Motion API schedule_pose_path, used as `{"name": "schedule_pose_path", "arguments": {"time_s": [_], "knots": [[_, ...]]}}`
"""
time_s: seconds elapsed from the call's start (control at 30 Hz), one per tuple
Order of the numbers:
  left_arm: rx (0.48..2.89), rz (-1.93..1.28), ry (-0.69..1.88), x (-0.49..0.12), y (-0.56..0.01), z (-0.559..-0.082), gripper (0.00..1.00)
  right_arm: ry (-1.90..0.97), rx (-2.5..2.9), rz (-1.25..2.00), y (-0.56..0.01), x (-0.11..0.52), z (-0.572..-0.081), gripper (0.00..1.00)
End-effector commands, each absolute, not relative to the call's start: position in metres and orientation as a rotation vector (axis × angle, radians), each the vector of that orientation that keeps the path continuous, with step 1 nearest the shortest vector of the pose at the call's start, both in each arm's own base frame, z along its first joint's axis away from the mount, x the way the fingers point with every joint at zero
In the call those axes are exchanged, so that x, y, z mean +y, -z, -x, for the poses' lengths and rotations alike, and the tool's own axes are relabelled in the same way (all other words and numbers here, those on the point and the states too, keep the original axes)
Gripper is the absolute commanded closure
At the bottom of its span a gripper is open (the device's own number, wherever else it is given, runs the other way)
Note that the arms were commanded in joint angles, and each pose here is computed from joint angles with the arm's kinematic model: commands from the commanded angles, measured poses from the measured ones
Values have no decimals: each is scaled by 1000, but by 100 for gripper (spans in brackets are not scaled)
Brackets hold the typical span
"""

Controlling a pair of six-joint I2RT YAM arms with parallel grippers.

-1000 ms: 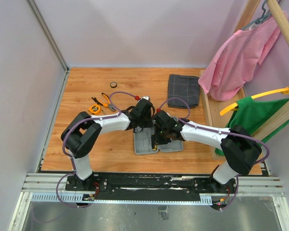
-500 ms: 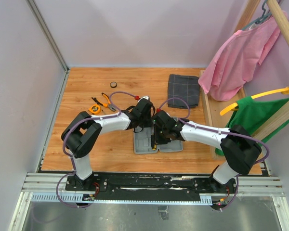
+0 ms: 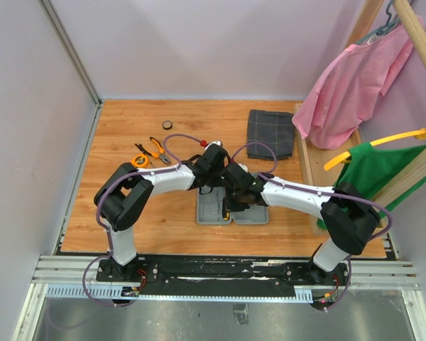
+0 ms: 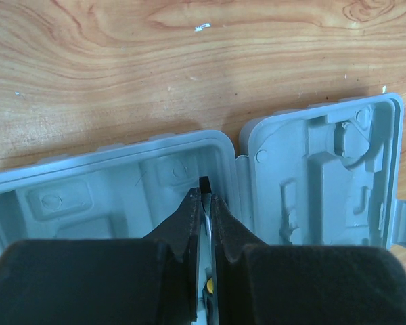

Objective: Sort the tools into containers
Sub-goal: Adjust the screwdriver in the storage box.

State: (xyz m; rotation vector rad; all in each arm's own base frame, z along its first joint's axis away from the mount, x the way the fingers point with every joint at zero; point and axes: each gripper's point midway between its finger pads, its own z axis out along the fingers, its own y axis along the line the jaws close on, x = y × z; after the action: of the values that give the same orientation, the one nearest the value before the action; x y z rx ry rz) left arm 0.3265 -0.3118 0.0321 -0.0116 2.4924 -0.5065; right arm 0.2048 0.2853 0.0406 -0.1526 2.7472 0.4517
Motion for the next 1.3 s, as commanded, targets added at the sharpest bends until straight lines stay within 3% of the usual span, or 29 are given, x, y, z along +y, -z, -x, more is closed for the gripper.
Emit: {"name": "schedule_pose_path", "arguments": {"time_s": [0.0,1.27], "knots": [[2731,-56,177,-260,41,-284,100,8,2935,183,19,218,-169,99],[3091,-420,-358,-193,141,-186,100,282,3026,124,61,171,-146,99]]}}
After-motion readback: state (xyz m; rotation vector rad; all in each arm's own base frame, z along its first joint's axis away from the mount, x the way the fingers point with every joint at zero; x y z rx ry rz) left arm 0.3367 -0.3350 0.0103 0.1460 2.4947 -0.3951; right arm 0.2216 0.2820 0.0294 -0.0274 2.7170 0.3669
